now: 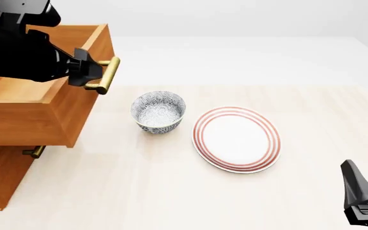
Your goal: Open the top drawer of the cabinet.
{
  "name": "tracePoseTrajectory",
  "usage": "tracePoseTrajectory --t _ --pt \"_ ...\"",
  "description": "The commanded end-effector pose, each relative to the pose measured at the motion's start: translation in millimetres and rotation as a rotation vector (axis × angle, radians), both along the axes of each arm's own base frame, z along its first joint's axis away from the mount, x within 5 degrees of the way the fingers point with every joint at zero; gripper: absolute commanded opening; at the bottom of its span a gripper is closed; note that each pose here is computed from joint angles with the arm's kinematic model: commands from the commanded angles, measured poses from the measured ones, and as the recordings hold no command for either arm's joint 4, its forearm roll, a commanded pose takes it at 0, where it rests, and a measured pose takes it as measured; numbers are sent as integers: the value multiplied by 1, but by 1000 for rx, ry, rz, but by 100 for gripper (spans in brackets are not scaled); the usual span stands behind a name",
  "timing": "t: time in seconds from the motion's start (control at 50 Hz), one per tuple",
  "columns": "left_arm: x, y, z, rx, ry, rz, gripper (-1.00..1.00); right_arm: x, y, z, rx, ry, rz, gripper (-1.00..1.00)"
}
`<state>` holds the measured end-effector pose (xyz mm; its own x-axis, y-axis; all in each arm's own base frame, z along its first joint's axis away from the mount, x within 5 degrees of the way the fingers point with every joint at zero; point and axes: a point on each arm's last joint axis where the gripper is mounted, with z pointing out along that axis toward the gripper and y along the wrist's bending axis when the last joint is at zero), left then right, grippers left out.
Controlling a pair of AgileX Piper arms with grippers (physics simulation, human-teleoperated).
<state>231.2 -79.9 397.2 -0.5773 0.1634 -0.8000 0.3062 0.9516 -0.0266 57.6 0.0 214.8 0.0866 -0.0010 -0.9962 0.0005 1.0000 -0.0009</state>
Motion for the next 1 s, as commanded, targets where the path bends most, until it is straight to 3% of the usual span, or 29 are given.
tracePoseTrajectory --t 0.02,1.0 --pt "-7 2 4 -27 2 16 100 0 0 0 -1 0 0 100" --pt "-45 22 32 -35 -73 37 100 0 0 -1 -1 0 1 100"
